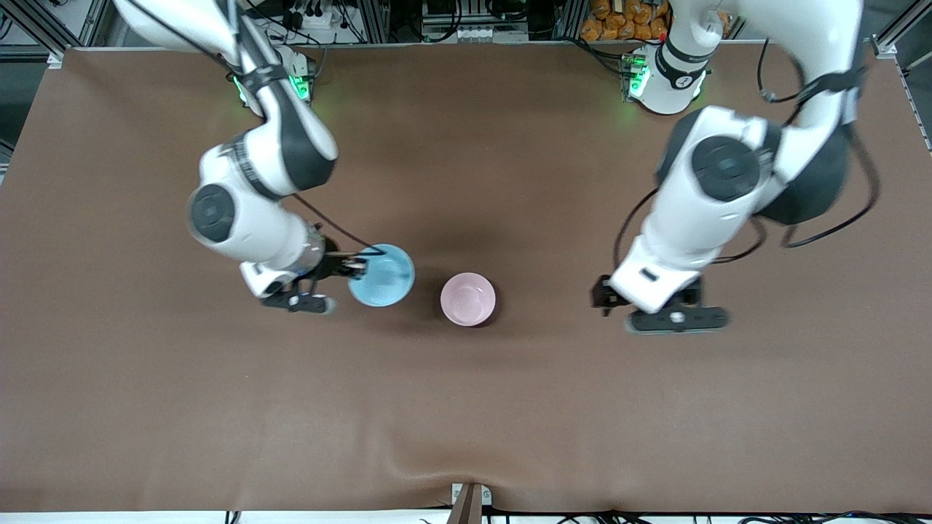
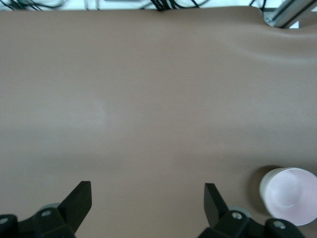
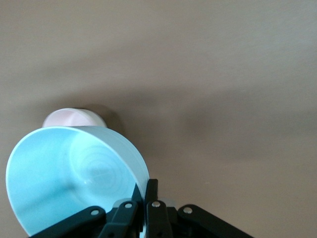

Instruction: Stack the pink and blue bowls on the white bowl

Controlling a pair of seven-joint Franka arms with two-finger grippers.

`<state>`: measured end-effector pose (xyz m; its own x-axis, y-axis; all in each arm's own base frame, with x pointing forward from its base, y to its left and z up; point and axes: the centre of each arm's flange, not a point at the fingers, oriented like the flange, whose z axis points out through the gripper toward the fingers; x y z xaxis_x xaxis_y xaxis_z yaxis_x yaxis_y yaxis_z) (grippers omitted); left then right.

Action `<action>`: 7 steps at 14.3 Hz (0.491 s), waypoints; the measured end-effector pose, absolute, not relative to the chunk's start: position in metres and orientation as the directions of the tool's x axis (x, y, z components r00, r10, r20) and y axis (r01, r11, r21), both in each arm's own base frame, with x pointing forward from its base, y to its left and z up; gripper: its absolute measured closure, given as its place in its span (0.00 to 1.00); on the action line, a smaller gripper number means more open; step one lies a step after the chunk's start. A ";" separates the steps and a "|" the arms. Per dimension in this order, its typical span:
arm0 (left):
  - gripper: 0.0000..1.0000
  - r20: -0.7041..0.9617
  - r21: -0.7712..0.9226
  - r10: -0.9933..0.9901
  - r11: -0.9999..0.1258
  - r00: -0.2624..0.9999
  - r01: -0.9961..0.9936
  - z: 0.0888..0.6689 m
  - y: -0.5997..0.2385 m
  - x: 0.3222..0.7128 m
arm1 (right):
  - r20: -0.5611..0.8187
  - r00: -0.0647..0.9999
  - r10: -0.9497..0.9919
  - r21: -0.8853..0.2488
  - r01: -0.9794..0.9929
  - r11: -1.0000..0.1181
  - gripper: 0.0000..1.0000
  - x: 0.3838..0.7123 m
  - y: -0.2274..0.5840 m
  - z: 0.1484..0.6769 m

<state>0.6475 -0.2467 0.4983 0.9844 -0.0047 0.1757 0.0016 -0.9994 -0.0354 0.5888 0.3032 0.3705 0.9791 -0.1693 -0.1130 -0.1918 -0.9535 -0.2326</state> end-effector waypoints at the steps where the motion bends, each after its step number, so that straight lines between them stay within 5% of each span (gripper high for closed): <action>1: 0.00 0.175 -0.044 -0.011 -0.999 0.985 -0.003 0.512 -0.231 0.647 | -0.104 0.978 -0.184 -0.236 -0.203 -0.950 0.96 0.583 0.322 0.366; 7: 0.00 0.077 -0.007 0.022 -1.000 0.997 0.022 0.582 -0.161 0.614 | -0.086 0.971 -0.222 -0.232 -0.236 -0.944 0.96 0.564 0.385 0.315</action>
